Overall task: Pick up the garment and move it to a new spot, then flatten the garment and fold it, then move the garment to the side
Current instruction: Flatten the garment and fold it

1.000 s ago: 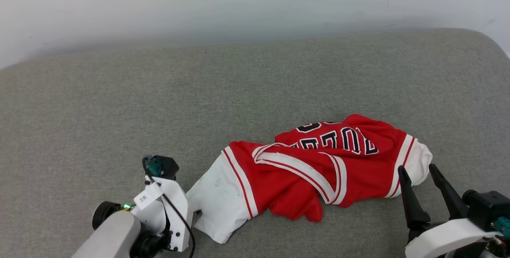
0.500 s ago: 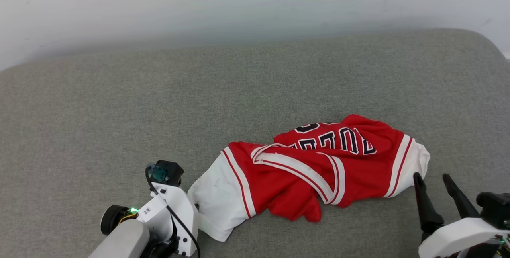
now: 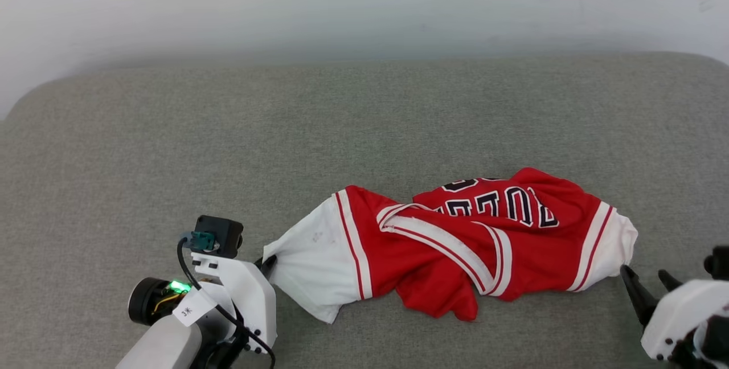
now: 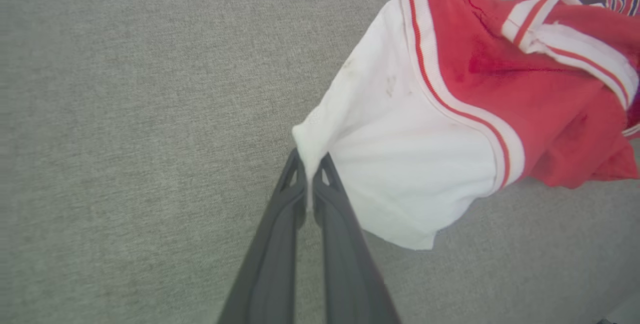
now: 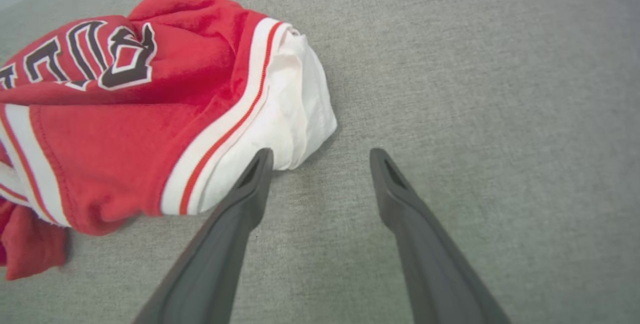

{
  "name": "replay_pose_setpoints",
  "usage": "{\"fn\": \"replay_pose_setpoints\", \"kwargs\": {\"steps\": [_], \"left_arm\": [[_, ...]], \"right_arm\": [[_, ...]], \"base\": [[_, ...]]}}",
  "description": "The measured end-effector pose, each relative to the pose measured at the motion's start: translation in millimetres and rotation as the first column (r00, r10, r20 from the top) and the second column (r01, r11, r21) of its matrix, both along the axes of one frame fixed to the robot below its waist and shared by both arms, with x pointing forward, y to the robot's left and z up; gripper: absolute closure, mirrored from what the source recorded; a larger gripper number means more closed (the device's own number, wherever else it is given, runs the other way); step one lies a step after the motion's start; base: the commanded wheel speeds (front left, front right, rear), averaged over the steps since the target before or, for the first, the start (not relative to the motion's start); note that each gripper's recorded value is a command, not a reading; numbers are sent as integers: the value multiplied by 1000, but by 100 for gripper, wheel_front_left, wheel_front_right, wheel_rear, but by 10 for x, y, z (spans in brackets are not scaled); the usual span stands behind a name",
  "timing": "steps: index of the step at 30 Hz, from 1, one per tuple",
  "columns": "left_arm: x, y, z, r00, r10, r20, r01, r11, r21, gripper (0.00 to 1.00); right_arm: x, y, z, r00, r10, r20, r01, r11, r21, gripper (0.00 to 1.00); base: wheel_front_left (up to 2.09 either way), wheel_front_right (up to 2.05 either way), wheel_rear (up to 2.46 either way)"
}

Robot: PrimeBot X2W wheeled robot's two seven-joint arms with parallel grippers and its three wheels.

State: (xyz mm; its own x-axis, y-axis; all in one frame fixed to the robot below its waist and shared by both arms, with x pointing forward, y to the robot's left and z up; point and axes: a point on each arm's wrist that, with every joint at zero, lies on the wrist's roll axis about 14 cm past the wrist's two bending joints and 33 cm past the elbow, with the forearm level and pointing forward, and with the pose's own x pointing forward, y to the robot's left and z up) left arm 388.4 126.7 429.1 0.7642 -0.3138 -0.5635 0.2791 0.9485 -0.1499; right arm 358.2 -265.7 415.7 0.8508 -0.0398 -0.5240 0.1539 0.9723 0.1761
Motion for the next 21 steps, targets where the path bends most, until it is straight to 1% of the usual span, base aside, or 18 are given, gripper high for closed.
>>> {"fn": "replay_pose_setpoints", "kwargs": {"steps": [2,4,7,11,13,15,18,19,20,21], "left_arm": [[15,-8,55,1000,-1,21,1,1000,-6,100],[33,-12,107,999,2,41,-1,1000,-11,100],[58,-23,171,998,-1,66,2,1000,-15,100],[83,-15,180,997,2,74,0,1000,-19,100],[94,0,167,997,10,74,-9,1000,-21,100],[101,17,157,997,19,72,-17,1000,-25,100],[98,54,132,997,33,67,-31,999,-28,100],[100,66,127,997,37,68,-35,999,-29,100],[101,74,125,997,41,70,-39,999,-30,100],[100,81,125,997,43,69,-41,999,-31,100]], "right_arm": [[88,68,-19,998,45,-38,-45,999,0,0],[140,99,-74,991,84,-103,-85,996,-6,0],[187,95,-156,977,116,-181,-122,992,-21,0],[313,149,-226,961,153,-232,-164,986,-31,0],[303,183,-336,946,167,-278,-181,983,-25,0],[250,219,-472,918,187,-348,-207,978,-19,0],[205,244,-594,887,200,-417,-219,976,4,0],[202,247,-614,878,203,-433,-219,976,13,9],[198,258,-631,873,207,-443,-221,975,21,51],[196,268,-638,867,211,-451,-222,975,28,81]], "base": [[0,0,0],[0,0,0],[0,0,0],[0,0,0],[0,0,0],[0,0,0],[0,0,0],[0,0,0],[0,0,0],[0,0,0]]}}
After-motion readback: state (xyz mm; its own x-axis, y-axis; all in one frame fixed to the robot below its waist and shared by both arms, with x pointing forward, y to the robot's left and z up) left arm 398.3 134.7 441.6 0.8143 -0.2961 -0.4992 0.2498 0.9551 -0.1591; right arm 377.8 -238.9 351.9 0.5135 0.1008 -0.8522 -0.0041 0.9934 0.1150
